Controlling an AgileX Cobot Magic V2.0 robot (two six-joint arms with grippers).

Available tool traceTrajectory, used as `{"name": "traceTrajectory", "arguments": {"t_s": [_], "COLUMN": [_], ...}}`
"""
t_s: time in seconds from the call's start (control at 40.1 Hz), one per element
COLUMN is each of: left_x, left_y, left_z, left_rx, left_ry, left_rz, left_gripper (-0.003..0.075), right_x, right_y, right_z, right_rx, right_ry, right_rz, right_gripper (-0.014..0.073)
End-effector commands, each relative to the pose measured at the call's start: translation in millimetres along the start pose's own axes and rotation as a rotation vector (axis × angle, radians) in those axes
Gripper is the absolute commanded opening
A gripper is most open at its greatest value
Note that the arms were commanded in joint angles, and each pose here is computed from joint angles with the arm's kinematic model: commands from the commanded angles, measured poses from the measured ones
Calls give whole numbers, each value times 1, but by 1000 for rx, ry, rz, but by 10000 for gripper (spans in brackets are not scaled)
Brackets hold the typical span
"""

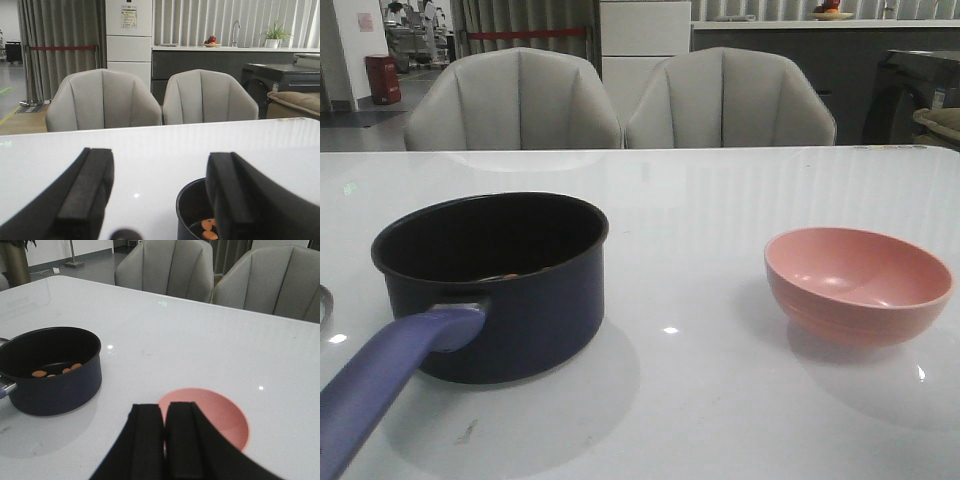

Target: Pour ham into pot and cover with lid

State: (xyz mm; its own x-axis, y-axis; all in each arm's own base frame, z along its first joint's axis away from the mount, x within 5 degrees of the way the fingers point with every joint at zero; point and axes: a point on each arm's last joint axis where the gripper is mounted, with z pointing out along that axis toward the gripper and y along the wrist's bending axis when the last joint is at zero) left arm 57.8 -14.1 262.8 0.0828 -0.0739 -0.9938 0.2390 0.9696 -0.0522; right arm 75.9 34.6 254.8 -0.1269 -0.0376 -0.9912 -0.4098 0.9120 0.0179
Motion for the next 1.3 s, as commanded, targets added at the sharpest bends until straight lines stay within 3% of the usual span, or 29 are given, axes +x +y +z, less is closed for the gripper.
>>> {"name": "traceTrajectory", "arguments": {"t_s": [0.0,0.075,0.224,0.299,0.573,0.697,0.947,1.27], "left_x": [-16,-22,-41,-47,-56,-65,-74,-54], "left_y": [-1,-1,-4,-5,-3,6,40,67], "left_z": [0,-1,-2,3,36,58,102,167], "left_rx": [6,11,22,28,-18,-132,-329,-350], "left_ry": [-78,-71,-39,23,226,399,697,1049], "left_rz": [-12,-21,-36,-35,-91,-202,-294,-372], "left_gripper": [456,498,656,685,685,682,682,682], "right_x": [-16,-16,-16,-16,-16,-16,-16,-16], "right_y": [-1,-1,-1,-1,-1,-1,-1,-1], "right_z": [-2,-2,-2,-2,-2,-2,-2,-2], "right_rx": [15,15,15,15,15,15,15,15], "right_ry": [-105,-105,-105,-105,-105,-105,-105,-105], "right_rz": [-5,-5,-5,-5,-5,-5,-5,-5], "right_gripper": [161,161,161,161,161,161,161,161]}}
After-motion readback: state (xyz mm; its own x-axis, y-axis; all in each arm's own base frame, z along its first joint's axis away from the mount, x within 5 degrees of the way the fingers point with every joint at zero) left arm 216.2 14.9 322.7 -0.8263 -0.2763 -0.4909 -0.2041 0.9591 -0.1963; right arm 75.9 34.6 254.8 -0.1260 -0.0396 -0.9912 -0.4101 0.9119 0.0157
